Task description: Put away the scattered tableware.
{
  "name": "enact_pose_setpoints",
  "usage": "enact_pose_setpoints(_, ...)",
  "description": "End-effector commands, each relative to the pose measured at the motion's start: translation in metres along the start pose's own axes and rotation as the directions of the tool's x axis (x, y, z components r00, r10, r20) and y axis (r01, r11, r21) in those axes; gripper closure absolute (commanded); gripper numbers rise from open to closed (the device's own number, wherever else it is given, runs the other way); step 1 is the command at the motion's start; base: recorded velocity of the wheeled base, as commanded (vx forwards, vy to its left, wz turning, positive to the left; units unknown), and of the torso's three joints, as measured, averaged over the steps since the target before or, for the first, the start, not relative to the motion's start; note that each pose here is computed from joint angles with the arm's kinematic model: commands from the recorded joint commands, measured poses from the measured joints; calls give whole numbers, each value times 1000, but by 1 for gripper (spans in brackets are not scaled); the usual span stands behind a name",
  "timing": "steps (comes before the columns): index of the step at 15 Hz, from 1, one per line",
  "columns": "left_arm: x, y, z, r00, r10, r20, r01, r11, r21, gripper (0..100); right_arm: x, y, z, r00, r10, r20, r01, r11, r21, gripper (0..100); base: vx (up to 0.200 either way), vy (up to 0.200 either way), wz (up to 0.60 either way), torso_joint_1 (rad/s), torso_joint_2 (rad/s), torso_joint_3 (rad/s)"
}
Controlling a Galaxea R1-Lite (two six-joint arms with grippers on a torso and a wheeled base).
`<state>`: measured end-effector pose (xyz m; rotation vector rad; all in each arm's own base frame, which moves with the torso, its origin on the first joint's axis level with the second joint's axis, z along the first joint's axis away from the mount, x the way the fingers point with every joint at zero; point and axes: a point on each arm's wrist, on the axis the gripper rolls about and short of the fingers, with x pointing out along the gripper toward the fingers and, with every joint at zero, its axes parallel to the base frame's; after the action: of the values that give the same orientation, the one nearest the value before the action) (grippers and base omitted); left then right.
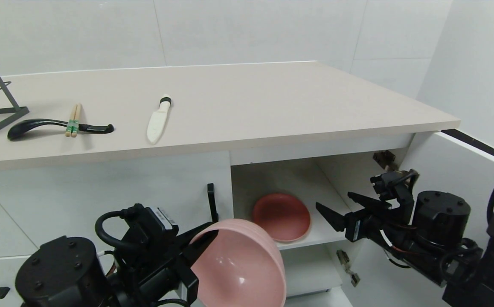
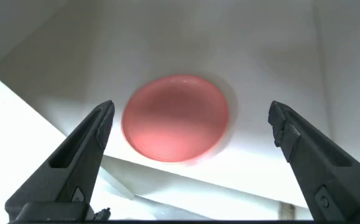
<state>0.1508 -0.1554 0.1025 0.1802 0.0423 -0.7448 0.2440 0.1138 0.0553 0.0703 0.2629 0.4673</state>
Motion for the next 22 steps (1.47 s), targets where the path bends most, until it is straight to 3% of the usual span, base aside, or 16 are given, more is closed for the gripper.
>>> enact_pose_setpoints(1, 9, -6, 2, 1000, -22, 15, 22, 1000, 8, 100, -7, 1, 5, 1000, -4, 18, 4, 1000, -1, 0, 0, 0, 0, 0, 0, 0)
enact_pose_setpoints(3, 22, -16, -2, 998, -55, 2, 55, 997, 56, 100, -22, 6, 2, 1000, 0, -10, 0, 1000, -4, 0, 0, 0, 0, 0, 0, 0)
enact_pose_setpoints(4, 25, -17, -3, 998, -58, 1, 58, 996, 66, 100, -25, 6, 2, 1000, 1, -14, -1, 1000, -4, 0, 0, 0, 0, 0, 0, 0)
enact_pose_setpoints(6, 45, -24, -2, 998, -61, 21, 58, 990, 128, 100, -47, 8, 12, 1000, 6, 27, -6, 1000, -6, 0, 0, 0, 0, 0, 0, 0)
enact_pose_setpoints(8, 68, -34, -3, 999, -16, 38, 10, 988, 155, 100, -52, 9, 18, 998, 10, 58, -10, 1000, -10, 0, 0, 0, 0, 0, 0, 0)
enact_pose_setpoints(10, 82, -45, -6, 999, 20, 38, -26, 988, 154, 100, -52, 6, 19, 998, 0, 62, 1, 1000, -26, 0, 0, 0, 0, 0, 0, 0)
enact_pose_setpoints(12, 94, -55, -19, 997, 76, -3, -75, 983, 165, 100, -51, 4, 20, 998, -11, 68, 13, 999, -30, 0, 0, 0, 0, 0, 0, 0)
enact_pose_setpoints(14, 105, -57, -22, 990, 140, -2, -137, 977, 162, 100, -51, 3, 21, 997, -17, 71, 19, 999, -28, 0, 0, 0, 0, 0, 0, 0)
enact_pose_setpoints(16, 122, -59, -26, 967, 257, 0, -253, 955, 153, 100, -50, 0, 22, 996, -30, 78, 32, 999, -25, 0, 0, 0, 0, 0, 0, 0)
enact_pose_setpoints(19, 136, -64, -31, 953, 302, 7, -300, 943, 145, 100, -51, -1, 23, 996, -34, 80, 36, 999, -24, 0, 0, 0, 0, 0, 0, 0)
enact_pose_setpoints(22, 152, -63, -34, 925, 379, 17, -378, 917, 128, 100, -52, 0, 25, 995, -30, 91, 32, 999, -25, 0, 0, 0, 0, 0, 0, 0)
